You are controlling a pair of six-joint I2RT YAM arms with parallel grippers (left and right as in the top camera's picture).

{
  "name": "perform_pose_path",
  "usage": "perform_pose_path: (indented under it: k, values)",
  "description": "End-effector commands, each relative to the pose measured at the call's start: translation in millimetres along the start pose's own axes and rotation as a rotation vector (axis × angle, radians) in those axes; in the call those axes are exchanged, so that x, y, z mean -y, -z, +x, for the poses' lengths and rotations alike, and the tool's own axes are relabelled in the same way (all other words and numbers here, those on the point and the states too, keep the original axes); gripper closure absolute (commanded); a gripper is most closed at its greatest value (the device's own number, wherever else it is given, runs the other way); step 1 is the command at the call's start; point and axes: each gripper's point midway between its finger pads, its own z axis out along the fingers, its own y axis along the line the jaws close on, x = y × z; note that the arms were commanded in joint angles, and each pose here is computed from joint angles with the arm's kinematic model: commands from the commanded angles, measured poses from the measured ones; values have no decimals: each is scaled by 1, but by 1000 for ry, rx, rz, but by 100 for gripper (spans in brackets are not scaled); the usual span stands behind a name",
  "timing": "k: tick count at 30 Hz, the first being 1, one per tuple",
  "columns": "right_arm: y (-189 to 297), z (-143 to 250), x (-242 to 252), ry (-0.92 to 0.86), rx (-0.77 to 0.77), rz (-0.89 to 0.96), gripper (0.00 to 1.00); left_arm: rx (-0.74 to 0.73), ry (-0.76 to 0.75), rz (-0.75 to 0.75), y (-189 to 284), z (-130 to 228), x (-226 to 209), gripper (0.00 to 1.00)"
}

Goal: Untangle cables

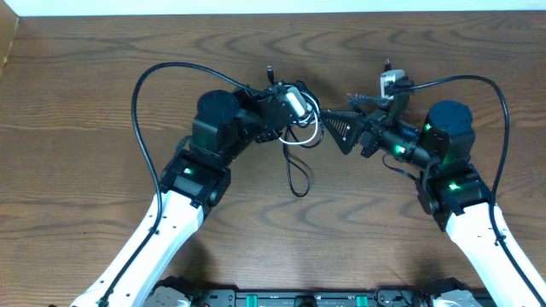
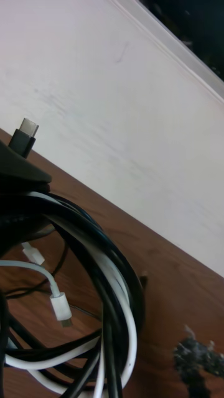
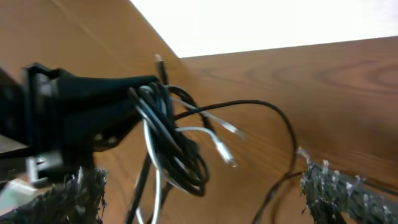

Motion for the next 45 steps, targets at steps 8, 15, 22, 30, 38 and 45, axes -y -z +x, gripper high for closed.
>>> perform_pose_path:
  k: [8,15,22,30,38,45]
  values:
    - [17,-29,47,376,68,237,1,48,56,-35,10,-20,-12,93]
    - [16,-4,49,746,-74,208,6,208,39,107,23,-53,9,93]
    - [12,8,25,849,-84,43,12,232,37,135,25,-57,14,92]
    - [14,21,-5,940,-73,-157,20,242,37,147,26,-59,16,93]
    - [15,23,-11,991,-63,-203,35,345,27,283,36,-76,38,93]
    - [15,23,-11,990,-63,-203,61,385,23,336,41,-82,46,93]
